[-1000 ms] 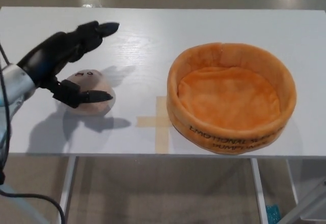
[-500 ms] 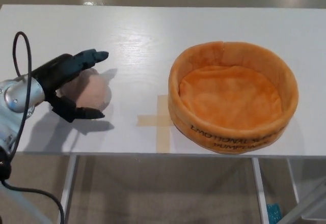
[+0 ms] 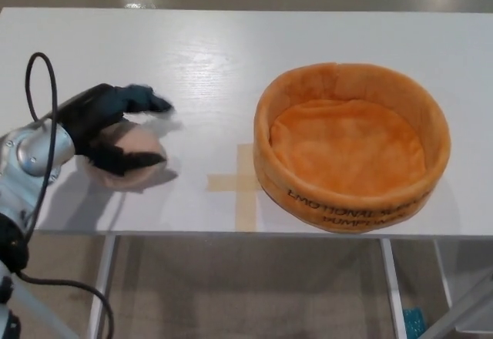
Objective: Use the left hand to pick up the pink round toy on the left and place it inside the orange plate on the desk.
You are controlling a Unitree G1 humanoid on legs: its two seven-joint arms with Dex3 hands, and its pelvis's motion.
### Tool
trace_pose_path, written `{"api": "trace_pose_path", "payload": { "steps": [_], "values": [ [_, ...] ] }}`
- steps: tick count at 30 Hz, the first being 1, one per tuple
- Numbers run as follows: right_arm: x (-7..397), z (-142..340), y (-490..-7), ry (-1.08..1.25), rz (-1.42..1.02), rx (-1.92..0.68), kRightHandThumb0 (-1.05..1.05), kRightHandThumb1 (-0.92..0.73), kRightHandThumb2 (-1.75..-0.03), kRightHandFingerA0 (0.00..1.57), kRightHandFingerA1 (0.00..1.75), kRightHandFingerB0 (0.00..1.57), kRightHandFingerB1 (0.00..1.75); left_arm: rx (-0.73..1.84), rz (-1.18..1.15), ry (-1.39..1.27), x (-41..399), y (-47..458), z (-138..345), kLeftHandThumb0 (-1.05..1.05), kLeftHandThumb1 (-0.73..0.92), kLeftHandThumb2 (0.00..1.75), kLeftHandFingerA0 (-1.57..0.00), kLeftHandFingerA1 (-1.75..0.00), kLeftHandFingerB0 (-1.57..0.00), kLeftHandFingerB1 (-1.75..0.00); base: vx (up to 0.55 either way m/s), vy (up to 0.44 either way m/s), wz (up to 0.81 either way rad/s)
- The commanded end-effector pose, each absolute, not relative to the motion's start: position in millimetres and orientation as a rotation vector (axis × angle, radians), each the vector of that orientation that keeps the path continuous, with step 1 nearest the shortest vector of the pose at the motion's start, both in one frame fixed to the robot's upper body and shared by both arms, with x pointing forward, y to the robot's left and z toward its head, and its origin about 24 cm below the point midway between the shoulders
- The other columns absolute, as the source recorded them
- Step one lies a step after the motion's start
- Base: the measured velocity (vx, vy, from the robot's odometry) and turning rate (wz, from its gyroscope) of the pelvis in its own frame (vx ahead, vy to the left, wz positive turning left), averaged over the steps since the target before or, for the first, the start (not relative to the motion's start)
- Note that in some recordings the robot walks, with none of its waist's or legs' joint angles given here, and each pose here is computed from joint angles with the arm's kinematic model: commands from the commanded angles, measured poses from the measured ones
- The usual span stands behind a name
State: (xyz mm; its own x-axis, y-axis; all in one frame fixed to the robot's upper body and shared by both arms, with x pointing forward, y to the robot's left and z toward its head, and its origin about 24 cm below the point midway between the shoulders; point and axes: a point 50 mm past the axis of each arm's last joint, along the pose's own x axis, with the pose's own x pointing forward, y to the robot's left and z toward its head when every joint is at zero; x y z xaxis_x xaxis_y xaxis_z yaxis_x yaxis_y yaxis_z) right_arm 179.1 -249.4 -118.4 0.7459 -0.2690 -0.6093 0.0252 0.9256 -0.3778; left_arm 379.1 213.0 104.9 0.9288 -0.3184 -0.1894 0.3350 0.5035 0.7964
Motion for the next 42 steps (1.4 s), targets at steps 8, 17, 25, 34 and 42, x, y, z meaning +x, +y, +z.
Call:
{"api": "trace_pose_path", "payload": {
  "steps": [8,17,25,34,42],
  "values": [
    [173.7,-120.4,-250.8,0.725,-0.173,-0.36,-0.38,-0.58,-0.58,0.75,0.61,0.65,0.44,0.905,-0.391,-0.084,370.4,206.0,92.4,-0.11,0.81,0.69,-0.9,-1.18,-0.8,-0.93,0.0,0.0,0.0],
    [174.4,-120.1,-251.6,0.728,-0.175,-0.359,-0.38,-0.58,-0.58,0.75,0.58,0.64,0.44,0.895,-0.389,-0.111,370.0,205.1,94.5,-0.1,0.8,0.67,-0.92,-1.17,-0.82,-0.89,0.0,0.0,0.0],
    [175.3,-119.1,-252.3,0.72,-0.173,-0.369,-0.39,-0.58,-0.58,0.74,0.6,0.65,0.45,0.895,-0.389,-0.225,370.9,197.7,109.5,-0.1,0.81,0.66,-0.92,-1.16,-0.81,-0.89,0.0,0.0,0.0],
    [173.8,-119.9,-252.4,0.725,-0.175,-0.364,-0.37,-0.58,-0.58,0.75,0.61,0.65,0.44,0.892,-0.39,-0.311,373.7,189.3,129.5,-0.16,0.81,0.66,-0.88,-1.22,-0.8,-0.95,0.0,0.0,0.0],
    [174.0,-119.7,-252.0,0.719,-0.175,-0.361,-0.38,-0.58,-0.58,0.75,0.62,0.65,0.45,0.902,-0.394,-0.364,377.2,178.6,150.3,-0.13,0.79,0.68,-0.94,-1.3,-0.79,-1.0,0.0,0.0,0.0]
  ]
}}
